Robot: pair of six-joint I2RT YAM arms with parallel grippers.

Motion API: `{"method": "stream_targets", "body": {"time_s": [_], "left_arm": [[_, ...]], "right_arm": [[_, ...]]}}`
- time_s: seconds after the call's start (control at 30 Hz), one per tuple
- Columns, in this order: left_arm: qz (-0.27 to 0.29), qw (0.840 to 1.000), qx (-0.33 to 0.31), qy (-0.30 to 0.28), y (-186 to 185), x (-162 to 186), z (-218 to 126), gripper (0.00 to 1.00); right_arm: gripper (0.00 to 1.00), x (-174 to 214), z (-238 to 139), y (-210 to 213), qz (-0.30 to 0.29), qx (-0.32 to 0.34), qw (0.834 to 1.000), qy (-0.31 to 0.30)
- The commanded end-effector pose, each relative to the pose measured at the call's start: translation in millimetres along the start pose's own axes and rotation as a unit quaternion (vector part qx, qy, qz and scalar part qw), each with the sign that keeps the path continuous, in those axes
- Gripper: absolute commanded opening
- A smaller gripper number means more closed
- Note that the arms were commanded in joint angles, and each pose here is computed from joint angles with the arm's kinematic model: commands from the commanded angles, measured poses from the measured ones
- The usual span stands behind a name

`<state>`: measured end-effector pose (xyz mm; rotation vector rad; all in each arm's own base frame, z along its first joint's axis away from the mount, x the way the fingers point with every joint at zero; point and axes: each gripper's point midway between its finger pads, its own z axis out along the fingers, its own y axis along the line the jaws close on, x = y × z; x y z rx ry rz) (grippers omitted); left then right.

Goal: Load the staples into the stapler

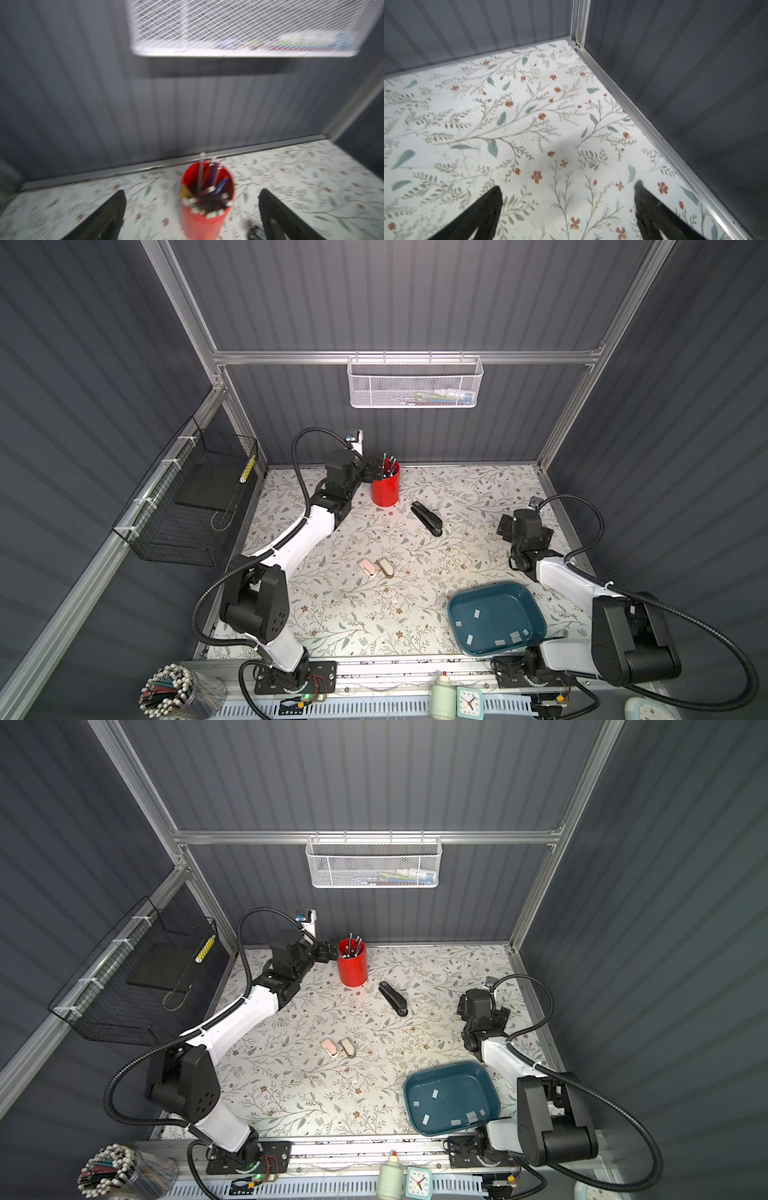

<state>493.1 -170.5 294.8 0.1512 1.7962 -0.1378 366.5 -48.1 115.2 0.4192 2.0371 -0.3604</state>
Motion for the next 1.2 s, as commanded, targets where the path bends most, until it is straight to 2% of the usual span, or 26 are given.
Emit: {"method": "stream_targets", "body": {"time_s": [0.0, 0.03, 0.1, 0.17, 0.23, 0.27, 0.3, 0.37, 0.43, 0.47, 0.5, 0.6, 0.77, 0.83, 1.17], "left_arm": [[0.06, 0.98, -0.142, 0.124, 56, 101, -27, 1.0], [0.064, 0.975, -0.168, 0.132, 69, 119, -41, 1.0], [0.057, 0.973, -0.177, 0.135, 81, 142, -64, 1.0], [0.053, 0.972, -0.186, 0.131, 94, 161, -78, 1.0], [0.058, 0.966, -0.215, 0.129, 112, 178, -87, 1.0], [0.055, 0.964, -0.225, 0.128, 120, 186, -87, 1.0], [0.055, 0.964, -0.229, 0.126, 128, 193, -85, 1.0], [0.054, 0.965, -0.221, 0.127, 136, 205, -75, 1.0], [0.05, 0.972, -0.202, 0.114, 138, 218, -63, 1.0], [0.051, 0.973, -0.2, 0.107, 139, 222, -59, 1.0], [0.059, 0.969, -0.206, 0.123, 143, 227, -57, 0.99], [0.041, 0.973, -0.203, 0.101, 153, 228, -57, 1.0], [0.015, 0.984, -0.137, 0.114, 150, 240, -46, 0.99], [0.011, 0.987, -0.132, 0.094, 150, 244, -49, 0.99], [0.006, 0.988, -0.123, 0.097, 151, 247, -48, 1.0]], "right_arm": [[0.99, -17, -7, 14, -0.005, -0.064, 0.995, -0.07], [0.99, -21, -8, 19, -0.014, -0.08, 0.992, -0.092], [0.99, -22, -2, 14, -0.019, -0.066, 0.994, -0.086], [0.99, -25, 3, 16, -0.021, -0.099, 0.99, -0.1], [0.99, -17, 3, 18, 0.005, -0.152, 0.977, -0.148], [0.99, -11, 3, 18, 0.004, -0.152, 0.978, -0.144], [0.99, -5, 6, 16, 0.004, -0.148, 0.983, -0.111], [0.99, -13, 7, 15, 0.014, -0.151, 0.979, -0.135], [0.99, -7, 8, 15, 0.01, -0.151, 0.982, -0.11], [0.99, -9, 6, 15, 0.012, -0.153, 0.981, -0.117], [0.99, -12, 5, 14, 0.014, -0.152, 0.979, -0.135], [0.99, -10, 5, 13, 0.015, -0.148, 0.981, -0.126], [0.99, -10, 6, 13, 0.014, -0.147, 0.981, -0.127], [0.99, -10, 7, 14, 0.014, -0.147, 0.981, -0.128], [0.99, -10, 6, 14, 0.014, -0.148, 0.981, -0.127]]}}
